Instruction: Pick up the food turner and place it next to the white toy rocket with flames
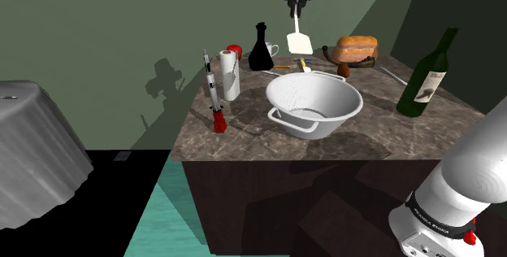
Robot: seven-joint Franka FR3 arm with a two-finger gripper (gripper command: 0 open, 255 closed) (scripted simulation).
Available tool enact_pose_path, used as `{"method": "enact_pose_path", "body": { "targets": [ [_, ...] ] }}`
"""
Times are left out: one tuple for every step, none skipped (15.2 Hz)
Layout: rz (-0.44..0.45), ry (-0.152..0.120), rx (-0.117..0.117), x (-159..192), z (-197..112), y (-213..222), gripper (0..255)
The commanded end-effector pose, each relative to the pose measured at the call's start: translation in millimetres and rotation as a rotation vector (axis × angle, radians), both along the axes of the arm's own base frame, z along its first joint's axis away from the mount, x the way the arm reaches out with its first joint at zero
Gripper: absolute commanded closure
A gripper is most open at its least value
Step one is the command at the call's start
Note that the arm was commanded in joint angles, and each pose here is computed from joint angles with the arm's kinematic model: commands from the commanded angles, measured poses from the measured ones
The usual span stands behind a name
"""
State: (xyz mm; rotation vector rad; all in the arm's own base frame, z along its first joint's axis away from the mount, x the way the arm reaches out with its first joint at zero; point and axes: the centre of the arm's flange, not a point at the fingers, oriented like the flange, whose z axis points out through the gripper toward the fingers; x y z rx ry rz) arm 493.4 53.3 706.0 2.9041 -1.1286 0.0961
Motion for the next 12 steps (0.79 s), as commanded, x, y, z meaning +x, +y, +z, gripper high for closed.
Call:
{"method": "enact_pose_path", "body": {
  "targets": [
    [-0.001, -0.001, 0.001, 12, 2, 24, 255],
    [-0.001, -0.001, 0.001, 18, 2, 35, 255],
    [-0.001, -0.001, 0.001, 24, 2, 47, 255],
    [-0.001, -0.001, 0.001, 30, 2, 59, 255],
    [-0.001, -0.001, 0.001, 36, 2, 71, 255],
    [-0.001, -0.001, 0.001, 42, 2, 82, 255],
    [-0.001, -0.001, 0.001, 47, 2, 92, 255],
    [-0.001, -0.001, 0.001, 47, -4, 92, 255],
    [-0.001, -0.001, 0.001, 47, -9, 92, 255],
    [-0.001, -0.001, 0.001, 47, -14, 92, 255],
    [-0.001, -0.001, 0.001, 47, -19, 92, 255],
    [-0.001, -0.001, 0.001, 47, -25, 92, 255]
  ]
}}
